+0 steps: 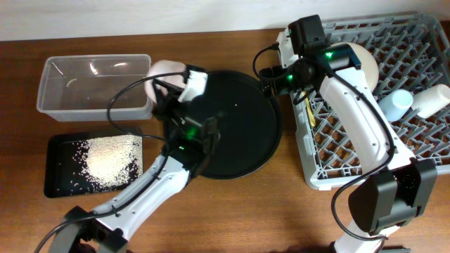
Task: Sort waste into correct bins and load items into the dishwasher rack
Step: 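Carry the empty pink bowl back and set it on the round tray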
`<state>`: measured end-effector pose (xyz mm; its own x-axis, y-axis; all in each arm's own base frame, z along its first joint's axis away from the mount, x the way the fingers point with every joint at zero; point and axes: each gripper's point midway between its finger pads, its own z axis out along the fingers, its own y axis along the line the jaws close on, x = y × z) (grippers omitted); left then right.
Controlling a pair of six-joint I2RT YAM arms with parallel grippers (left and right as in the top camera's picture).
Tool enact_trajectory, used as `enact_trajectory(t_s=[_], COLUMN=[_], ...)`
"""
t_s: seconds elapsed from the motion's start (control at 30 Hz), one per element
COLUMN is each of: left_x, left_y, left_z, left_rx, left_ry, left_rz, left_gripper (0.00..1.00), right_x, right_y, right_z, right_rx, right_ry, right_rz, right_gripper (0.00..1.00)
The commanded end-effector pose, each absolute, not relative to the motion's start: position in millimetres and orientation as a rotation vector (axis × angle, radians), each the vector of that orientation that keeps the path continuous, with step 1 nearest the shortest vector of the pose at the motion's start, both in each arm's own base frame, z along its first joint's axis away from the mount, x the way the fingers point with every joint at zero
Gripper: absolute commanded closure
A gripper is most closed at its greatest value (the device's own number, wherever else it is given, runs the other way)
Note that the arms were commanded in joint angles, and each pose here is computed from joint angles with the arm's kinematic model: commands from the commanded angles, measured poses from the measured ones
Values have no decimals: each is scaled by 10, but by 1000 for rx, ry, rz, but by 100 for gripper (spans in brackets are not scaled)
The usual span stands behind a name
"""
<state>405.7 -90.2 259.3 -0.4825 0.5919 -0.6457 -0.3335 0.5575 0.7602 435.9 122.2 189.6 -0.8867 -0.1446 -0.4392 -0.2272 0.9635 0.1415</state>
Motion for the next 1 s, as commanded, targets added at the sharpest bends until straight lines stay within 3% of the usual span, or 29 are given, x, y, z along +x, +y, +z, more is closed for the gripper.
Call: enact_trajectory(t_s=[0.0,0.13,0.33,0.47,0.6,0.97], left_x=[4111,4046,3883,3762,3715,3734], left_y=[-1348,-1590,-2068,-2036,-2002,-1991], left_z=[2425,1966,1694,1477,1358,814], left_rx=[215,277,445,259,138,53], left_ry=[1813,2041,2184,2348,2443,2572], left_rz=[738,432,72,-139,-291,-251], left_gripper=[100,100,100,100,100,100], right_x=[4361,4388,4402,4293,4278,4099], right_y=[1158,910,254,74,143,753], right_z=[1958,1942,1935,1891,1889,1851], right_rx=[-237,-62,211,284,226,-85], right_ry=[2667,2692,2703,2743,2752,2814], right_rz=[251,248,335,345,360,386], right_gripper=[2,2,2,2,2,2])
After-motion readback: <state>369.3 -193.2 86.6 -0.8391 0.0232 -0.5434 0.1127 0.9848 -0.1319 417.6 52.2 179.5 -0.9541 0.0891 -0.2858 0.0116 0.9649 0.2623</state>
